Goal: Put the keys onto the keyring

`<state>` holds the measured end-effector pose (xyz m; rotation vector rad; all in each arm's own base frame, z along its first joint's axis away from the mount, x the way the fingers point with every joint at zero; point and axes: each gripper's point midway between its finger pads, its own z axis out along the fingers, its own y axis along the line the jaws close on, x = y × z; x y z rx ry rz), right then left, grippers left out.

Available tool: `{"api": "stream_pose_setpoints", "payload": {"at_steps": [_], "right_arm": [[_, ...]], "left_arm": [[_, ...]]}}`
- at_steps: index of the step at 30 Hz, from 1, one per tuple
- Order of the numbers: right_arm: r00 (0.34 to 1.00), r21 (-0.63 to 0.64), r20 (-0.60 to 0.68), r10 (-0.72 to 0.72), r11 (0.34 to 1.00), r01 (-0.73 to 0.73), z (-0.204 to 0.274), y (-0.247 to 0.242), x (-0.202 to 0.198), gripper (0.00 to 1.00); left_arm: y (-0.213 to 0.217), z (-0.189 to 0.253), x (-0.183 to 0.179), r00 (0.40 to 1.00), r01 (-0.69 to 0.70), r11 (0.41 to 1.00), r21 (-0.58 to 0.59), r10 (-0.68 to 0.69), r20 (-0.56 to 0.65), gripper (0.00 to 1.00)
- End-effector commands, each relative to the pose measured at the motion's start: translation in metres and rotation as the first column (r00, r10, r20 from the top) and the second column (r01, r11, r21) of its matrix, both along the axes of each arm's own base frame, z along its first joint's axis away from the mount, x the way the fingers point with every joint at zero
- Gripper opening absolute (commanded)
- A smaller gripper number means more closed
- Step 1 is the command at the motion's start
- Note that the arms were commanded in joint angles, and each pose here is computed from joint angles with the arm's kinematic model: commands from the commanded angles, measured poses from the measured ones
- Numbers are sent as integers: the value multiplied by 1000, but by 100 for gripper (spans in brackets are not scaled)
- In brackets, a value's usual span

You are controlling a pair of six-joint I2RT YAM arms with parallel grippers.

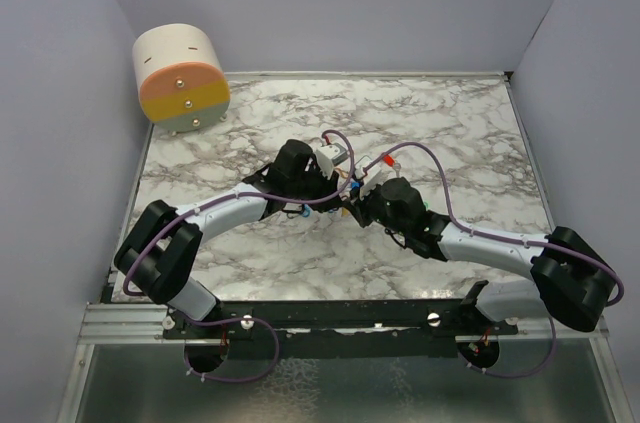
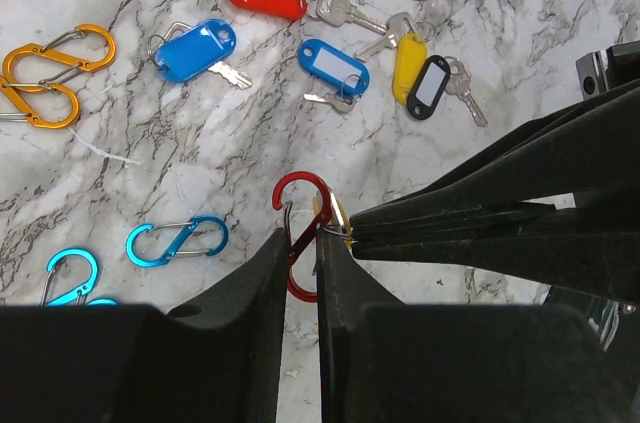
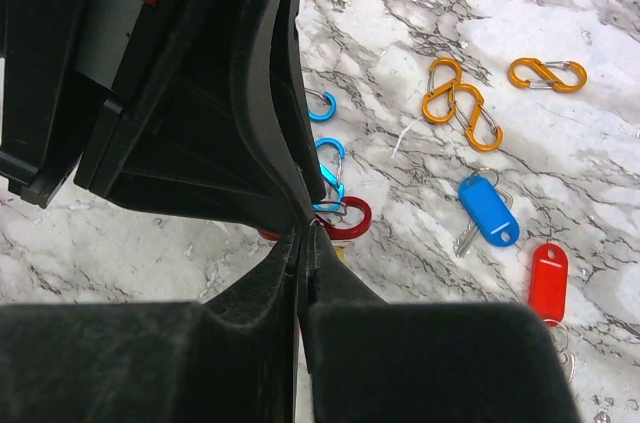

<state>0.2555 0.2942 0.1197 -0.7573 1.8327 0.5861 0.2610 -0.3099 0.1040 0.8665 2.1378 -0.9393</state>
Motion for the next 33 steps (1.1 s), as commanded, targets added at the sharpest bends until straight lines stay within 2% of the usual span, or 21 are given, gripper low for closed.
{"api": "stream_pose_setpoints", "payload": {"at_steps": [1,10,19,33], "right_arm": [[1000,12,10,-28,1000,28,4,3,3,1],[984,0,6,-177,984,177,5,-17,15,1],[969,-22,8,-246,969,246,1,-27,22,1],[961,4,15,-276,961,276,10,-32,23,1]], "left_arm": [[-19,32,3,997,36,996,-77,-30,71,0],[5,13,24,988,-130,990,46,126,84,0],[25,-2,37,963,-258,958,127,245,109,0],[57,-44,3,933,-358,910,207,353,63,0]]}}
